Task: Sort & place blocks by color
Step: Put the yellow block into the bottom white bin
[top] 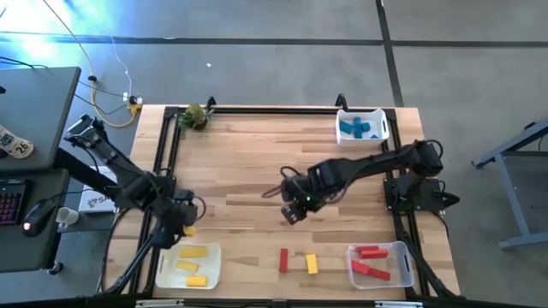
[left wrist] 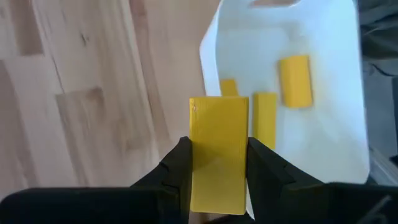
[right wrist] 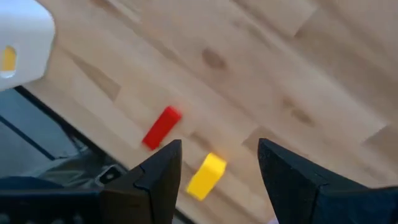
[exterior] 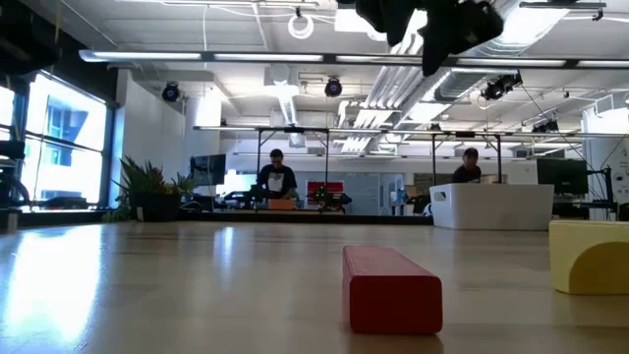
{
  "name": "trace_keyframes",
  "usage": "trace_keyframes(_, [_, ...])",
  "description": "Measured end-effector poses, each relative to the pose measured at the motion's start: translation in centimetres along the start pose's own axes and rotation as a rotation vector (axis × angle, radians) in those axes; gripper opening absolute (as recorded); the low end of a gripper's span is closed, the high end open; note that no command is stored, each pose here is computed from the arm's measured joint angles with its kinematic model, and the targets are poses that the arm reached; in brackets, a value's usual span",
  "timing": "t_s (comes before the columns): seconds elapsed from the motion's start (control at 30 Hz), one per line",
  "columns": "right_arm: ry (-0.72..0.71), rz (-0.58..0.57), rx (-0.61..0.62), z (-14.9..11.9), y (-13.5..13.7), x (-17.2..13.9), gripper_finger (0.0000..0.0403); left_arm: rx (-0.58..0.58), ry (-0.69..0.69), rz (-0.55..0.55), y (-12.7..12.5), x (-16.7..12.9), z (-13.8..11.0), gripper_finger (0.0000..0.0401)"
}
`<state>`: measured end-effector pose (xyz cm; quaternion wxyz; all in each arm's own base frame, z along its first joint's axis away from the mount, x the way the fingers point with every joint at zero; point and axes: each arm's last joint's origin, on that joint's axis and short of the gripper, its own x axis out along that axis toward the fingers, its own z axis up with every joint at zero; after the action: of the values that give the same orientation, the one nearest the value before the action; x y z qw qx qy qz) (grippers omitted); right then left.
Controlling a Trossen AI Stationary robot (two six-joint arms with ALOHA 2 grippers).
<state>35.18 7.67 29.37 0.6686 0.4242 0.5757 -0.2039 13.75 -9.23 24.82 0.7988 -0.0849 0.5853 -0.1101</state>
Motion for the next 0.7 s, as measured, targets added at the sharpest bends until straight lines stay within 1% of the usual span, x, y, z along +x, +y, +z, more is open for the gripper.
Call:
trace_keyframes(0.07, [0.001,0.012,0.042,-0.9,0.5,0.2,0.0197,-0.004,0.012,-0.001,-0.4,0.4,-0.5,0.0085])
trace_keyframes(0.13, [0.002,0.009,0.078,-1.8,0.9,0.3,0.0197,-0.009,-0.001,-0.028,-1.1,1.0,-0.5,0.0085])
trace_keyframes(0.2, [-0.012,0.023,0.099,-2.7,1.4,0.5,0.0197,-0.001,0.027,-0.026,-1.5,1.6,-0.9,0.0085])
trace_keyframes(0.4, [-0.037,0.024,0.154,-5.2,2.4,1.2,0.0197,0.032,0.013,-0.063,-3.0,2.8,-0.4,0.0085])
trace_keyframes(0.5, [-0.045,0.027,0.190,-6.4,2.8,1.6,0.0197,0.027,0.009,-0.067,-3.2,3.3,-0.1,0.0088])
trace_keyframes(0.53, [-0.045,0.023,0.200,-6.7,2.9,1.7,0.0197,0.024,0.007,-0.069,-3.3,3.4,0.0,0.0096])
trace_keyframes(0.7, [-0.051,0.020,0.257,-8.5,3.5,2.6,0.0197,0.022,0.012,-0.066,-3.4,3.8,0.2,0.0164])
